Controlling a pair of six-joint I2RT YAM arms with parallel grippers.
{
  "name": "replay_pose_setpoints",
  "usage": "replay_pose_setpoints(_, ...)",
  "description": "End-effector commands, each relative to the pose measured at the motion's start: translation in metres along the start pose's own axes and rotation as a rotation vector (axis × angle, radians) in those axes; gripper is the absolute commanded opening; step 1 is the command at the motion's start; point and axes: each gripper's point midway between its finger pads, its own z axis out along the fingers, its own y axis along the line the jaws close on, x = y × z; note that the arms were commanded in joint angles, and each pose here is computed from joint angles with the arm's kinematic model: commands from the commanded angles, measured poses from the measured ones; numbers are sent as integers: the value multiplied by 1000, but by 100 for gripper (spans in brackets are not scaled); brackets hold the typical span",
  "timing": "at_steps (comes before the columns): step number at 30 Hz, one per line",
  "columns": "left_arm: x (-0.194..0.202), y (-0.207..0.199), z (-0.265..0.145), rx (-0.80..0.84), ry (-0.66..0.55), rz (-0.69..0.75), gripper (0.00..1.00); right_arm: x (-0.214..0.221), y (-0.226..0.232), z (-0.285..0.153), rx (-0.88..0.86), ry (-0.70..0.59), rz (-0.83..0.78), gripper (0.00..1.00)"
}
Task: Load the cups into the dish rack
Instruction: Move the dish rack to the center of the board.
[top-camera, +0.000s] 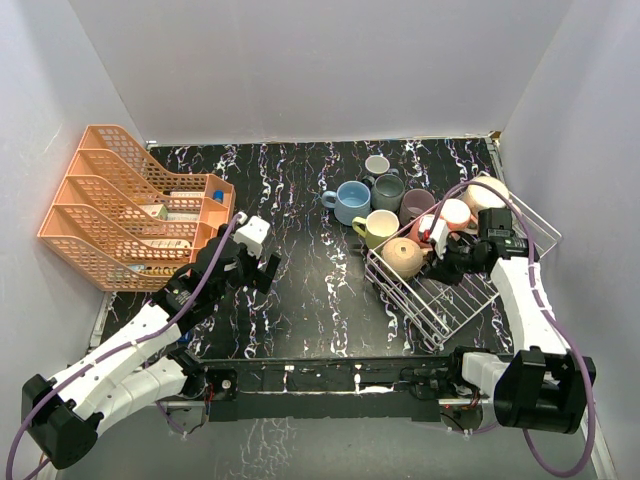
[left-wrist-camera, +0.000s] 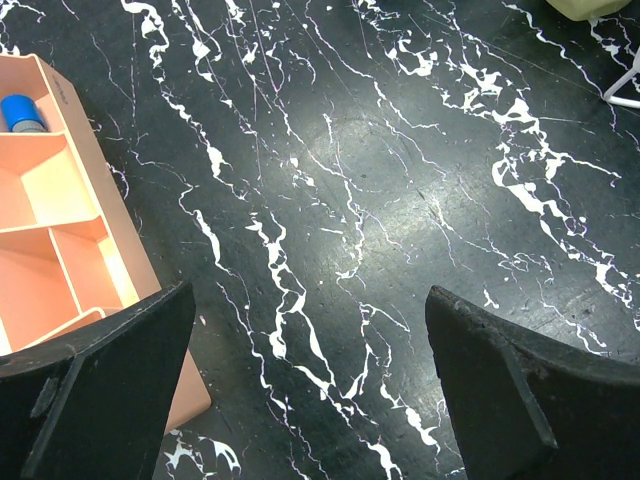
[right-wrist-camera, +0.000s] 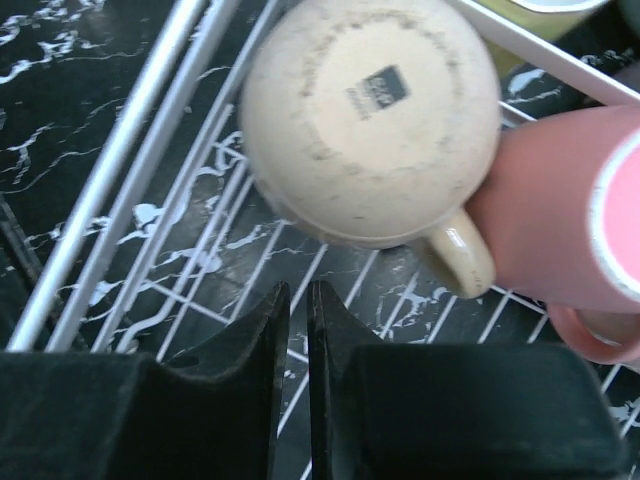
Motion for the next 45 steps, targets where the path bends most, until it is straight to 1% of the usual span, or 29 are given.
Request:
replay_pose_setpoints(1, -1, 1, 0, 0, -6, 3, 96, -25, 26, -15, -75, -80, -124, 17)
replay_pose_setpoints(7, 1, 2, 1, -6, 1, 4, 96, -39, 44, -21, -111, -138, -178, 17)
replay_pose_setpoints(16, 6, 2, 5, -10, 24, 9, 96, -41, 65, -6, -200, -130, -194, 17)
replay_pose_setpoints(21, 9, 1, 7, -12, 37, 9, 96, -59, 84, 10, -265, -145, -245, 16)
replay_pose_setpoints(26, 11, 3, 8, -23, 48, 11, 96, -77, 98, 33, -323, -99, -288, 16)
replay_pose_setpoints(30, 13, 4, 9, -29, 54, 11, 96, -83, 99, 41, -367, -69, -281, 16)
replay_pose_setpoints(38, 15, 3, 10, -27, 62, 13, 96, -93, 106, 54, -416, -73, -280, 18)
replay_pose_setpoints(42, 15, 3, 11, -29, 67, 10, 96, -107, 106, 60, -437, -76, -269, 19)
replay_pose_setpoints(45, 10, 3, 9, -29, 47, -10, 96, -118, 102, 60, -441, -70, -246, 20)
